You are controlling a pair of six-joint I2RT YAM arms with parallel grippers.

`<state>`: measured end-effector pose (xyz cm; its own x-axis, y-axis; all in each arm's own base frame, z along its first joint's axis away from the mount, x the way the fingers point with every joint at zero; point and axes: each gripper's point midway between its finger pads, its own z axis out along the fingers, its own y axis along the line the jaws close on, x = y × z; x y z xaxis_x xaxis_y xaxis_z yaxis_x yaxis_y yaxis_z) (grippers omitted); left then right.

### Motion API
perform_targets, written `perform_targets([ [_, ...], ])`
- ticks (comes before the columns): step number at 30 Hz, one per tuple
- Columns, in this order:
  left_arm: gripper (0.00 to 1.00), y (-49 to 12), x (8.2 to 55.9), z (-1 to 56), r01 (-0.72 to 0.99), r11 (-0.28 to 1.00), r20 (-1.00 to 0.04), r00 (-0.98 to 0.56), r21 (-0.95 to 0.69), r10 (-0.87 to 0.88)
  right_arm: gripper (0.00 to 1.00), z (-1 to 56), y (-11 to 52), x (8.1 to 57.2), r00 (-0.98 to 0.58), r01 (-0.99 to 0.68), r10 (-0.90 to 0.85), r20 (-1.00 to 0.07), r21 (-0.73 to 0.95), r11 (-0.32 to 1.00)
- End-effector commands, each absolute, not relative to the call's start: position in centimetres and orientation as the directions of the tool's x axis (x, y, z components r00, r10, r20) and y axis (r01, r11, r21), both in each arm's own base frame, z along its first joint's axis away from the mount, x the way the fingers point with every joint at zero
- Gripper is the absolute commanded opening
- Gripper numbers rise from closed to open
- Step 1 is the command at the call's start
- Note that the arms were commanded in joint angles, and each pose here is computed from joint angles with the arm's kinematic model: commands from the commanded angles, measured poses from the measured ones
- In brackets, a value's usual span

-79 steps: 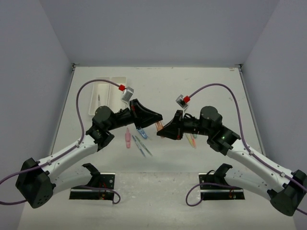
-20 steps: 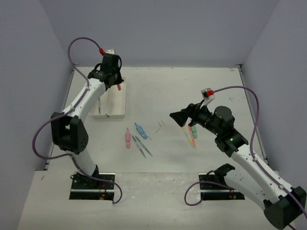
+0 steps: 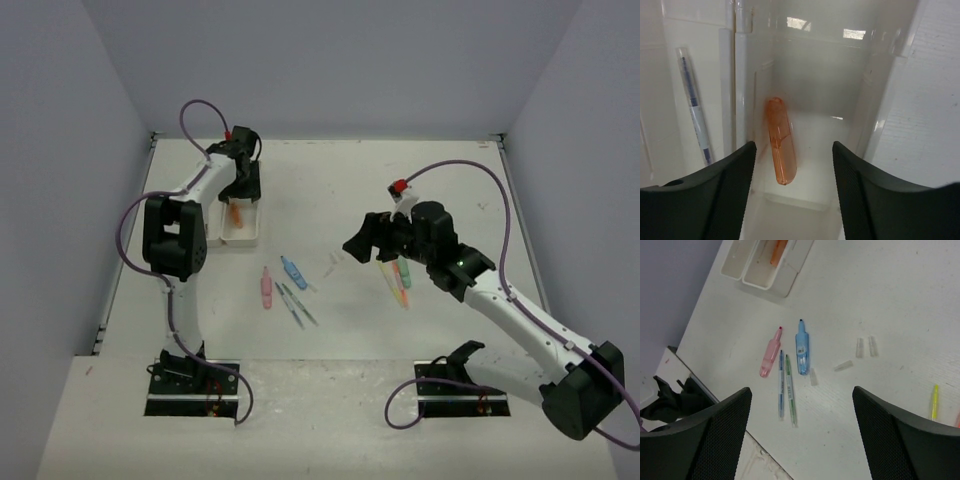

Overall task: Sort the stationery into containers
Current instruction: Place the stationery in the storage box, then pick up the pen from the center of the board.

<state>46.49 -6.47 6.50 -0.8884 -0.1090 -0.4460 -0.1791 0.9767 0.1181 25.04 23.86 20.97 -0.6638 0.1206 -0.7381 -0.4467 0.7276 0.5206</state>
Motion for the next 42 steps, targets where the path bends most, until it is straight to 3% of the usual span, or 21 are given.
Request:
perform_targets([
  [1,0.74,-7.3,46.7,12.3,-0.169,0.982,-0.54,-0.836,0.084,-0.098,0.79,20.1,24.9,25.1,-0.66,-0.434,-0.012,-0.751,0.368,0.823],
  [5,0.86,-9.1,45.0,18.7,-0.16,0.986,-0.647,-0.756,0.035,-0.1,0.64,17.8,27.7,23.7,-0.675,-0.453,-0.118,-0.728,0.283,0.845],
  [8,1.0,-10.4,42.3,23.7,-0.138,0.99,-0.745,-0.656,-0.035,-0.118,0.6,15.3,30.1,21.8,-0.68,-0.495,-0.22,-0.7,0.217,0.841],
  [10,1.0,-12.2,40.5,25.5,-0.074,0.993,-0.769,-0.627,-0.097,-0.122,0.59,14.4,31.1,21.6,-0.674,-0.501,-0.265,-0.69,0.162,0.85],
  [14,1.0,-12.9,34.9,29.5,0.008,0.967,-0.841,-0.495,-0.257,-0.219,0.45,11.0,33.8,20.8,-0.676,-0.535,-0.367,-0.638,0.084,0.84],
  [25,1.0,-8.6,26.9,27.2,0.016,0.963,-0.889,-0.39,-0.268,-0.241,0.38,5.6,37.5,19.1,-0.684,-0.591,-0.496,-0.535,0.008,0.807],
  [34,1.0,-7.2,25.7,22.7,-0.031,0.979,-0.874,-0.446,-0.2,-0.192,0.32,3.2,38.0,18.9,-0.699,-0.595,-0.524,-0.487,-0.01,0.803],
  [42,1.0,-7.0,25.6,22.6,-0.032,0.979,-0.877,-0.44,-0.202,-0.195,0.26,1.9,38.2,18.7,-0.708,-0.598,-0.532,-0.464,-0.007,0.802],
])
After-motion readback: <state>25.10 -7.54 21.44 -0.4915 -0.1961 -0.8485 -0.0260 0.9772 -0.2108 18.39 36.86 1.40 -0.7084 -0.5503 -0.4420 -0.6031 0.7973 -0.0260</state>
